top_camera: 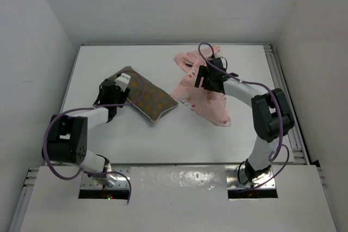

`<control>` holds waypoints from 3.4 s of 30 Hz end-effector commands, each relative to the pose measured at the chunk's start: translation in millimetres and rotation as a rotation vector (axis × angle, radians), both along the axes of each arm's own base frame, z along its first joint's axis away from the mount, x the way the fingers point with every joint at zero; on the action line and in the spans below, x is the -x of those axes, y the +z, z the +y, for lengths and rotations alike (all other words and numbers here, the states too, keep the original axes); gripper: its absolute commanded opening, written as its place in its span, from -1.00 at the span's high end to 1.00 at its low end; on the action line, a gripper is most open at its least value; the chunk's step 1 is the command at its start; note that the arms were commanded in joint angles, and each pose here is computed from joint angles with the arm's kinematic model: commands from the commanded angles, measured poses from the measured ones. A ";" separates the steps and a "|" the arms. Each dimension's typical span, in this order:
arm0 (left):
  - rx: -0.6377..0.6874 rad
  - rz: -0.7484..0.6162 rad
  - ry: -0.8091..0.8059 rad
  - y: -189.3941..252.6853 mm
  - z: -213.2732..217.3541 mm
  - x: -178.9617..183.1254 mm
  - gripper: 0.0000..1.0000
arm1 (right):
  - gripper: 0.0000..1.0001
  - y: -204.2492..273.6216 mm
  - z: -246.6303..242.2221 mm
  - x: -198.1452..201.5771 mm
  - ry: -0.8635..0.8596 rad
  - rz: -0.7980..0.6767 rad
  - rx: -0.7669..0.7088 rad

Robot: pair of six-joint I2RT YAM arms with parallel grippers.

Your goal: Put the pillow into the pillowcase

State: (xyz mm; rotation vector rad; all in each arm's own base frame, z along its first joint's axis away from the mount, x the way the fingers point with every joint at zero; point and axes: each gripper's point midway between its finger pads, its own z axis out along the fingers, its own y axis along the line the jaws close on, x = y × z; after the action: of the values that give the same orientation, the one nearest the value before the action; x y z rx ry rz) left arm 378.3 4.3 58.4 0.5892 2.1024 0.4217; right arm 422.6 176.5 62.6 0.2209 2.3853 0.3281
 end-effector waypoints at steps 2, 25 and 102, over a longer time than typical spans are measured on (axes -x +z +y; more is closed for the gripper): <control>0.001 -0.140 0.203 34.9 38.7 -14.7 -0.34 | -0.59 -37.9 -19.3 5.5 -0.029 0.137 0.213; 0.164 -0.279 0.316 92.0 26.7 -38.1 -0.41 | 1.00 346.3 70.7 44.9 0.372 -0.795 -0.248; 0.191 -0.007 -0.577 109.7 -107.1 2.3 1.00 | -0.30 41.8 62.9 -85.2 0.198 -0.044 0.161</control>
State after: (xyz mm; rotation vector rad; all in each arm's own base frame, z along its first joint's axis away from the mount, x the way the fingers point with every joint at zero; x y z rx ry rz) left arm 393.0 -96.6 173.4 0.9939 1.8216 -0.0515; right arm 538.5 244.1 207.5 -0.0268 2.0943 0.4145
